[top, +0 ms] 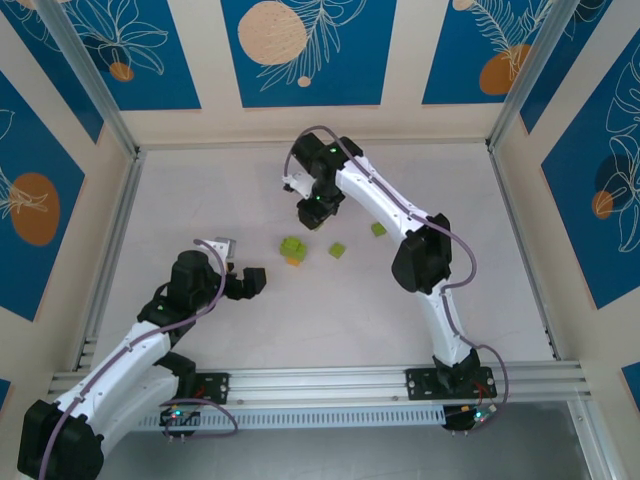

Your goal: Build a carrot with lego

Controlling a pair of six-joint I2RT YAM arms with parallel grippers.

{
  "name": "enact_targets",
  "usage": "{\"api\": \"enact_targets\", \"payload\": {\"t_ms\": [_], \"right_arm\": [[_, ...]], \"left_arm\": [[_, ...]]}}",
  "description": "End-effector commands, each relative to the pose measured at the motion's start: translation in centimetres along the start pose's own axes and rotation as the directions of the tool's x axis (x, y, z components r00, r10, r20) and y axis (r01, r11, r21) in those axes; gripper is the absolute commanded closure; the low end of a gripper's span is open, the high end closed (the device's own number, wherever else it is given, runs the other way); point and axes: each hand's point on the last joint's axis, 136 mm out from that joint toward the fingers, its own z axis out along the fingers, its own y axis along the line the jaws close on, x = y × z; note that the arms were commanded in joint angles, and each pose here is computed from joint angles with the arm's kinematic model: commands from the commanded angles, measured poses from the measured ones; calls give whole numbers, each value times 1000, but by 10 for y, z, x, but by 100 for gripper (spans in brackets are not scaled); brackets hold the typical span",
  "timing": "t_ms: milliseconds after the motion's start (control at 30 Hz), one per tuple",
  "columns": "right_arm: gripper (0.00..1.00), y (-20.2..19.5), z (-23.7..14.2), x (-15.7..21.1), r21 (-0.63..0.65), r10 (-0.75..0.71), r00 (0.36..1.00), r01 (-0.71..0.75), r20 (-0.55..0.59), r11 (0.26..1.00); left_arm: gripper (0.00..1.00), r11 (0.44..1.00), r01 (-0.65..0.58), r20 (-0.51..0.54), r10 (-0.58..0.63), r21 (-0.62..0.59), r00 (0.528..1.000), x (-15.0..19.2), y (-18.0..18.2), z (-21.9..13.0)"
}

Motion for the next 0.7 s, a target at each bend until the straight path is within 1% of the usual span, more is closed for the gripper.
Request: {"api": "enact_targets", "payload": {"t_ms": [0,67,367,667], "right_arm": [[71,24,8,13,-81,-84,993,78,-79,994],[71,30,12,10,-83,-119,990,112,-74,990],[72,39,20,-3,-108,-181,983,176,-37,978],[72,48,38,-7,-142,-224,973,215,-51,966]], "left_arm": [[1,999,-46,31,45,30,999,-12,-11,-4],[1,998,-45,31,44,32,999,-12,-11,-4],[1,998,-51,32,50,32,998,-12,-12,-3],[1,998,-50,28,49,34,998,-12,-12,-2]]}}
